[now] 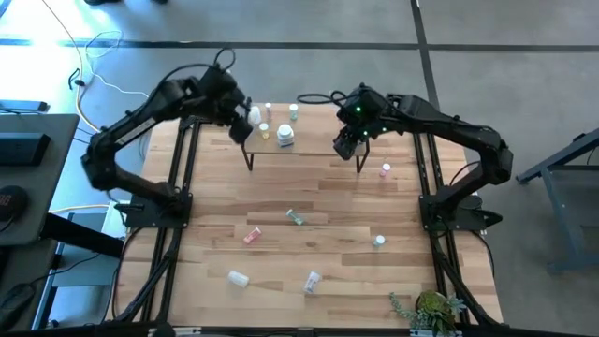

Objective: Pick and place medicine bottles onto shelf by color
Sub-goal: Put the right blue pill bottle on the shelf

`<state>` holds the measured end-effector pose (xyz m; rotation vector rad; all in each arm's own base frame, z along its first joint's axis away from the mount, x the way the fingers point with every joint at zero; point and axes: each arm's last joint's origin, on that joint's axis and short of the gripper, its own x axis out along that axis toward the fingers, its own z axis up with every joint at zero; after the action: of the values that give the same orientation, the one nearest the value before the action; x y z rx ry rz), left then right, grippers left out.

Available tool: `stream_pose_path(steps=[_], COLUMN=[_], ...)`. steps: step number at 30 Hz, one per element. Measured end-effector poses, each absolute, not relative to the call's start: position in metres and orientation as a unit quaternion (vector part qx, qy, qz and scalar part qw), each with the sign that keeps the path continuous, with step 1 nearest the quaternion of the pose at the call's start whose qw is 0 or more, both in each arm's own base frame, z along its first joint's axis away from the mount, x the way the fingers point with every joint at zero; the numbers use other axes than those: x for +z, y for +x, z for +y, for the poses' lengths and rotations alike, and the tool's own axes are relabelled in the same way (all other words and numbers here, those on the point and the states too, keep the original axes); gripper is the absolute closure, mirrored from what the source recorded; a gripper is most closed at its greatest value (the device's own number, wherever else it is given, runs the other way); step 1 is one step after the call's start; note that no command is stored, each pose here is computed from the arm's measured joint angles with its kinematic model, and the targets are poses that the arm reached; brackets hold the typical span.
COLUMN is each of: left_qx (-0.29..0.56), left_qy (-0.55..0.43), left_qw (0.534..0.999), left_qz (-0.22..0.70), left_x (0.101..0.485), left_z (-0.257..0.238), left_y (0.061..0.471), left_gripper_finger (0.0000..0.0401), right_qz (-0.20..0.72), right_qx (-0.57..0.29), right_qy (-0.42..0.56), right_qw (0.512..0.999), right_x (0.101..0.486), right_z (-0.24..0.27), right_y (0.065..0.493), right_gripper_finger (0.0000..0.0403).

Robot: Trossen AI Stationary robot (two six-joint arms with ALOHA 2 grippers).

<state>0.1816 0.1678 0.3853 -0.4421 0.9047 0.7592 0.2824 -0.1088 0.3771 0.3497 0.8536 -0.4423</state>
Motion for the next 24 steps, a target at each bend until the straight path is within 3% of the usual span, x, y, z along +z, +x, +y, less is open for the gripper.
stream_pose_path(steps=[16, 24], left_qx=[0.261, 0.188], left_qy=[-0.244, -0.237], left_qw=[0.858, 0.887], left_qz=[0.368, 0.349], left_x=[0.320, 0.310], left_z=[0.078, 0.043], left_y=[0.180, 0.190], left_gripper_finger=[0.0174, 0.0174], right_qz=[0.402, 0.467], right_qx=[-0.194, -0.242], right_qy=[0.274, 0.306], right_qw=[0.852, 0.793], right_x=[0.376, 0.367], right_z=[-0.049, -0.010], right_y=[0.297, 0.286], right_gripper_finger=[0.0217, 0.0217])
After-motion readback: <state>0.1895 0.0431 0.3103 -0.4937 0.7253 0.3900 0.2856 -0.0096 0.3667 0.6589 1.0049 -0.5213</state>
